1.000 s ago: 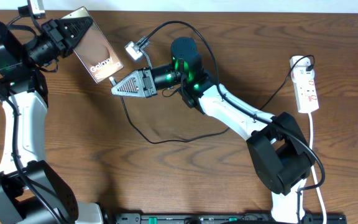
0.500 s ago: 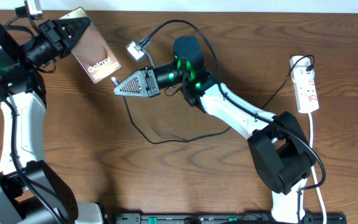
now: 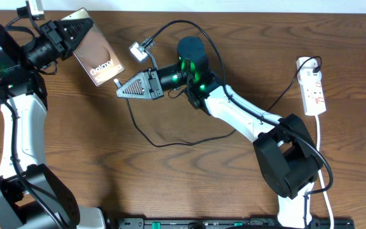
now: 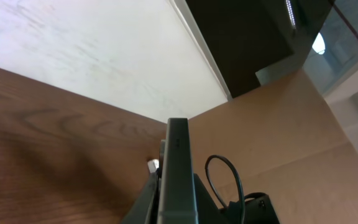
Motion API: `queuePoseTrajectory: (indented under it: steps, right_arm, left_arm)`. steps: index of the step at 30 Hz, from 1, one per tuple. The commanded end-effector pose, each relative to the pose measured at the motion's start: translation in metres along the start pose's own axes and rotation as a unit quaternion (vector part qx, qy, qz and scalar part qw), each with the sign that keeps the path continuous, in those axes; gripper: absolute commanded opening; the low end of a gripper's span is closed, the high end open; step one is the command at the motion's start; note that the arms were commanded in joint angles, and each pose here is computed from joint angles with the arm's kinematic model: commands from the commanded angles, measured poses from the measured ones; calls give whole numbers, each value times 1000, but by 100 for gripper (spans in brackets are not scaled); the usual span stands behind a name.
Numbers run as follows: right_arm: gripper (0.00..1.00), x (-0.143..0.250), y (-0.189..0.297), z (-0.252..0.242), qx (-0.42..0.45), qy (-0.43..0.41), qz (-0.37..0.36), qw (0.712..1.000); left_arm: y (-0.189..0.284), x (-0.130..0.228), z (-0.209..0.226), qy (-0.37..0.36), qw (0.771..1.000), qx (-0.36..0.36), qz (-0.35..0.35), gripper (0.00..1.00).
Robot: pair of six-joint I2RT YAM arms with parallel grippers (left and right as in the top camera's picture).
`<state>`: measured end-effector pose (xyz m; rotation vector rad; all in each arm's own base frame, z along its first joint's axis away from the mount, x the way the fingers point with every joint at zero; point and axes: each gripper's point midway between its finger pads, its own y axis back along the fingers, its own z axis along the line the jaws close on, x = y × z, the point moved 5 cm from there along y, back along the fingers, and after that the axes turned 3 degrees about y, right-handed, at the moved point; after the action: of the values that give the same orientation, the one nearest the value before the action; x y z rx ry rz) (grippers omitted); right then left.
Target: Plug charger to phone and switch on socket
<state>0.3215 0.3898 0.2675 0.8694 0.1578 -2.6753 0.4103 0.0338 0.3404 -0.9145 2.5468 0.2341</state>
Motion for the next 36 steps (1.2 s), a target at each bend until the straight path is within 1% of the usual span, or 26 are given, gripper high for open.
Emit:
queuePoseTrajectory:
  steps: [1, 12, 26, 36]
  right_arm:
    - [1, -4, 3, 4, -2, 15, -1, 1000]
    - [1, -5, 3, 2, 3, 9, -8, 1000]
    - [1, -7, -1, 1, 11, -21, -19, 1000]
    - [1, -5, -5, 3, 8, -22, -16, 1000]
  left_arm:
    - [1, 0, -5, 6, 1000, 7, 6, 8]
    - [1, -3, -6, 6, 1000, 5, -3, 8]
    - [1, -4, -5, 14, 1000, 3, -7, 7]
    - [1, -4, -5, 11, 1000, 3, -7, 8]
